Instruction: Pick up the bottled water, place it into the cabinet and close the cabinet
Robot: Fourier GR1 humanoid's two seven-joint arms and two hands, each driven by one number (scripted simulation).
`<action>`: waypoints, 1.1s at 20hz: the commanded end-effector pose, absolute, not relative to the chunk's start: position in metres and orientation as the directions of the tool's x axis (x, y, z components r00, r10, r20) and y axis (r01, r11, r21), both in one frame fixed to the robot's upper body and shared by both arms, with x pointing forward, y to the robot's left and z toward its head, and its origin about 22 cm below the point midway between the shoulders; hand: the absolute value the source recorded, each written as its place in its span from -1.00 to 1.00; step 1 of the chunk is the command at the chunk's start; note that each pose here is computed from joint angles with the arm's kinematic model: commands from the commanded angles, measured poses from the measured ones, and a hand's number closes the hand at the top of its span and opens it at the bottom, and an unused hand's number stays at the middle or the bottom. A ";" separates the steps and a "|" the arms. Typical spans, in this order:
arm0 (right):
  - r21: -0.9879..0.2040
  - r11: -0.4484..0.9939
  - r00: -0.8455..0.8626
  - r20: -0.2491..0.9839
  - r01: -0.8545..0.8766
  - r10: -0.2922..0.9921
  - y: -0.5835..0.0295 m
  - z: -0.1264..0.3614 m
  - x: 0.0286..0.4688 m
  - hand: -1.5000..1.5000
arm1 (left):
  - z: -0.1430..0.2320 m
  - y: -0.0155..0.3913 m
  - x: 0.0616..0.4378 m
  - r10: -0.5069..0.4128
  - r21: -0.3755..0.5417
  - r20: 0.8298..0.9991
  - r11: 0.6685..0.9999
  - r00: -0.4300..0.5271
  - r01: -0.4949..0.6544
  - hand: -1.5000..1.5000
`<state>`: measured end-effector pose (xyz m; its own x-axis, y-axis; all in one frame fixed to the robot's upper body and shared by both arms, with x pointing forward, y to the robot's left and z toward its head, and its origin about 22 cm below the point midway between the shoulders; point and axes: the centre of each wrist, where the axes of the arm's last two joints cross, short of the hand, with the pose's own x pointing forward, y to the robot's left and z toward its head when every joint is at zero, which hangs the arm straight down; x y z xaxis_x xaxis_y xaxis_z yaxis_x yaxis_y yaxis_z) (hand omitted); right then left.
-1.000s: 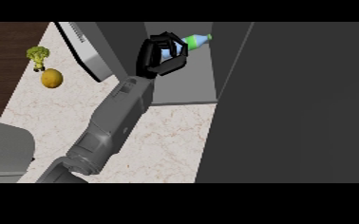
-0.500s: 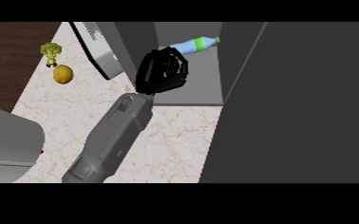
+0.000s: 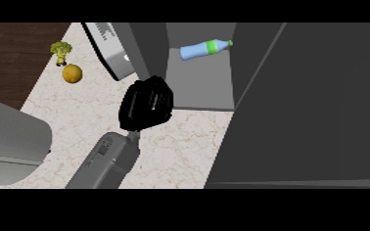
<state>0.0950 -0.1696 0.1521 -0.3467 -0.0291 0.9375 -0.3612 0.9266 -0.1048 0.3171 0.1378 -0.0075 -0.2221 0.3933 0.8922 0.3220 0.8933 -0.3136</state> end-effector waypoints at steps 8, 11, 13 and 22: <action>-0.106 0.770 -0.314 0.941 -0.629 -0.128 -0.154 0.178 0.073 1.00 | 0.009 0.208 0.212 0.389 -0.329 0.888 0.911 -0.247 0.250 1.00; -0.113 0.762 -0.311 0.943 -0.638 -0.120 -0.150 0.185 0.074 1.00 | 0.015 0.233 0.192 0.369 -0.313 0.891 0.921 -0.264 0.231 1.00; -0.119 0.773 -0.330 0.936 -0.624 -0.123 -0.135 0.179 0.084 1.00 | 0.008 0.230 0.167 0.364 -0.307 0.893 0.922 -0.263 0.234 1.00; -0.122 0.800 -0.363 0.923 -0.588 -0.126 -0.098 0.204 0.119 1.00 | 0.039 0.289 0.121 0.366 -0.316 0.876 0.928 -0.314 0.198 1.00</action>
<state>0.1149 -0.1184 0.1865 -0.3496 -0.0704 0.9343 -0.5588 0.8161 -0.1476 0.1395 0.2682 0.0267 -0.2981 0.3661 0.8815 0.1996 0.9270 -0.3175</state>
